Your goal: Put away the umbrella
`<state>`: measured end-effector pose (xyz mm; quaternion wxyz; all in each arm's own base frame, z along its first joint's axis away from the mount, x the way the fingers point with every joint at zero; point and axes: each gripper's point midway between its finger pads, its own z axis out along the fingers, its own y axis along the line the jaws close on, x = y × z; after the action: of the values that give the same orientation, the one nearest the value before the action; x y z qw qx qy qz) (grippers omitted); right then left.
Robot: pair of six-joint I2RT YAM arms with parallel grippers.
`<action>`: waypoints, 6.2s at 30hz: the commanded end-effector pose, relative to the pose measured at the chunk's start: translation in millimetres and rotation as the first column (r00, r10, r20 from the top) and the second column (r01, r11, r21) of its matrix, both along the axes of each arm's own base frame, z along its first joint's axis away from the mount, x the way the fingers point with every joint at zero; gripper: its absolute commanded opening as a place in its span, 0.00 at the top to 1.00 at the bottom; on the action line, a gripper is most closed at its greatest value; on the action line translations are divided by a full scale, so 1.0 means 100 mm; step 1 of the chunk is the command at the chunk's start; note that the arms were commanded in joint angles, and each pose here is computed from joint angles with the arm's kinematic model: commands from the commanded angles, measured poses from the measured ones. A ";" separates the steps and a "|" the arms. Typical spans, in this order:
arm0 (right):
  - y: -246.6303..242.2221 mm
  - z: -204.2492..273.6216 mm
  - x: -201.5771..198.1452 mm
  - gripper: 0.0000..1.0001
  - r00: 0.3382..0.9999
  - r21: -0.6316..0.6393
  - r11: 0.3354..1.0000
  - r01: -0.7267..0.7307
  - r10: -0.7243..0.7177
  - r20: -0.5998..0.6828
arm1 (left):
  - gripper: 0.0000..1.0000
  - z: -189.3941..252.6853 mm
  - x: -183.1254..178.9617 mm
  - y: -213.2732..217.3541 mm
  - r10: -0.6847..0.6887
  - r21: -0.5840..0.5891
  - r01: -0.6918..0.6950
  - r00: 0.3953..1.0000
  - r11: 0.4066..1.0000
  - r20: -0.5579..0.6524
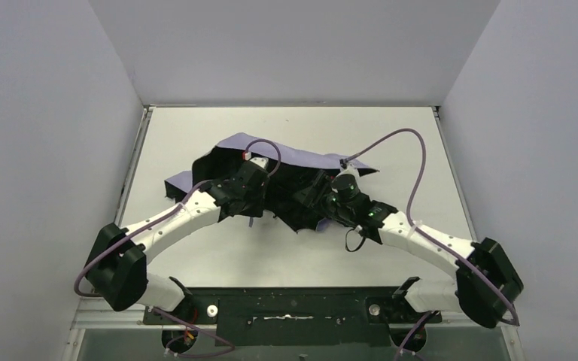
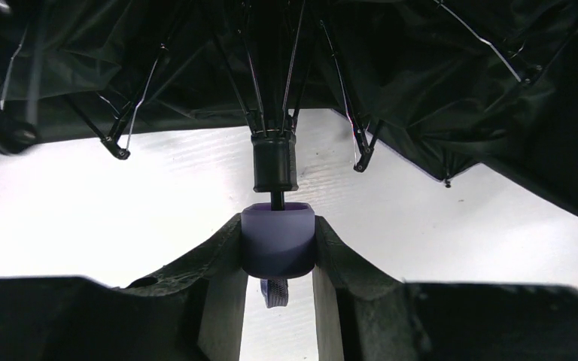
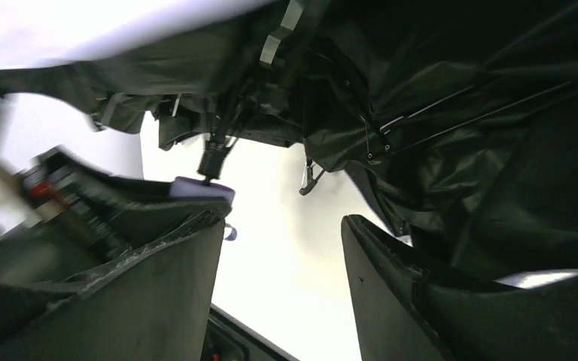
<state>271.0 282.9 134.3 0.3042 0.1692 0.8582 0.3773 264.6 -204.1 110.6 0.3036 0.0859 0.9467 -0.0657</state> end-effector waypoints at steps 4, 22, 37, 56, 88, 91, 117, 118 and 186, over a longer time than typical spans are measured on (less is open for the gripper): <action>-0.55 0.42 -0.09 0.41 0.972 -0.206 0.978 0.030 0.020 0.235 | 1.00 -0.20 0.23 -0.21 -0.059 -0.073 0.059 0.998 0.996 0.004; -1.31 1.49 0.24 0.45 0.913 -0.571 0.804 0.167 0.093 0.398 | 0.20 0.35 -0.12 -0.30 -0.240 -0.207 0.240 0.970 0.948 0.027; -1.78 1.22 1.01 0.66 0.991 -0.703 0.711 0.033 0.070 0.117 | 0.43 2.14 0.24 0.01 -0.161 -0.264 0.272 0.913 0.926 0.375; -2.48 -0.08 1.37 0.96 0.970 -0.732 0.666 -0.143 -0.052 -0.237 | 0.94 1.04 1.98 2.48 0.396 0.080 -0.401 0.916 0.913 0.068; -2.03 -0.80 0.75 1.00 0.876 -0.645 0.639 -0.418 0.097 -0.472 | 1.00 -0.76 2.02 2.76 0.406 0.225 -0.347 0.852 0.910 -0.329; -2.03 -0.88 0.71 1.00 0.868 -0.648 0.627 -0.433 0.094 -0.488 | 1.00 -0.84 1.95 2.65 0.383 0.231 -0.317 0.854 0.920 -0.353; -1.20 -1.14 0.46 0.99 0.820 -0.460 0.709 -0.534 0.304 -0.485 | 1.00 -1.01 1.39 1.36 0.153 0.038 -0.155 0.850 0.987 -0.504; -1.14 -1.13 0.45 0.99 0.821 -0.452 0.714 -0.535 0.313 -0.477 | 1.00 -0.98 1.38 1.31 0.152 0.037 -0.154 0.853 0.987 -0.499; -0.33 0.62 -0.45 0.88 0.628 -0.576 0.525 -0.627 0.778 0.025 | 0.96 0.58 1.72 0.04 -0.234 -0.075 0.242 0.966 0.967 0.108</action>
<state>215.4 266.9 146.2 0.2156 -0.2943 0.8943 0.2591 423.9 -208.3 87.4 0.2347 0.2228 0.9376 -0.1270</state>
